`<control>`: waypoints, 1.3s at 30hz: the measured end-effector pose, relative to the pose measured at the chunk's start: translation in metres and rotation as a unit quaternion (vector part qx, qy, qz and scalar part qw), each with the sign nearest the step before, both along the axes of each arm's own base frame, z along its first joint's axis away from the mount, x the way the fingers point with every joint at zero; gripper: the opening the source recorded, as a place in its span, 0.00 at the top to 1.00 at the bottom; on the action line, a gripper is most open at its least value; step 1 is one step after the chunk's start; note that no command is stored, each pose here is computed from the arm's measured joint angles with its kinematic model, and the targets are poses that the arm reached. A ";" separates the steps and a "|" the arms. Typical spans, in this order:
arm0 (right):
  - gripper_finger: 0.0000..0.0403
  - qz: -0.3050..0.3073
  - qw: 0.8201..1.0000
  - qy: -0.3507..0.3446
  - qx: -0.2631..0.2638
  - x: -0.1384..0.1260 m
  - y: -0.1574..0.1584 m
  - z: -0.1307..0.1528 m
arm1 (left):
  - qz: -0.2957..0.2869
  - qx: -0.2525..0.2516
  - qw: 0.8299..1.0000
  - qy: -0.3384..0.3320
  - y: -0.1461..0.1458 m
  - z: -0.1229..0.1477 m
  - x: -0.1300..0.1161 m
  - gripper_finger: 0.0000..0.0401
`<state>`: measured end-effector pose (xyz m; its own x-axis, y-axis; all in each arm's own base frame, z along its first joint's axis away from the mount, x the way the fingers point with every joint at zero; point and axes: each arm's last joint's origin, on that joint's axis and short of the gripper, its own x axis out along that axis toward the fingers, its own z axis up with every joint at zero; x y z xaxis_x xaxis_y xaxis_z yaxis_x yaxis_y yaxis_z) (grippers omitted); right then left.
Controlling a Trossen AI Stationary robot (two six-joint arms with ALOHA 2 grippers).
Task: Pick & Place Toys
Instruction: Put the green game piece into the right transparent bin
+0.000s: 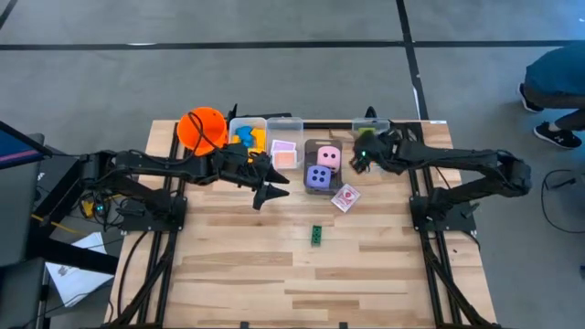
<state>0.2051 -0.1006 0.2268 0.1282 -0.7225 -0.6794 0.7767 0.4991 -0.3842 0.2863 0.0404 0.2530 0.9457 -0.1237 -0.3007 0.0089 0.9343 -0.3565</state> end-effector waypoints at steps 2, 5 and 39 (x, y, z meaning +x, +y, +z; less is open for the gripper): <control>0.33 0.064 0.998 -0.009 0.017 0.008 0.017 0.002 | -0.014 0.027 1.000 0.003 -0.003 -0.006 0.000 0.45; 0.33 0.158 0.987 -0.010 0.028 0.020 0.047 0.002 | -0.044 0.061 0.997 0.010 -0.014 -0.015 -0.001 0.43; 0.33 0.381 0.922 -0.066 0.008 0.036 0.155 0.006 | -0.053 0.228 0.971 0.045 -0.077 -0.116 0.081 0.12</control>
<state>0.2412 0.0542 0.2328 0.6765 -0.3780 -0.6320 0.2367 0.9243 -0.2994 0.3673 -0.0362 0.1375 0.9025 -0.0545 -0.4272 0.1022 0.9907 0.0895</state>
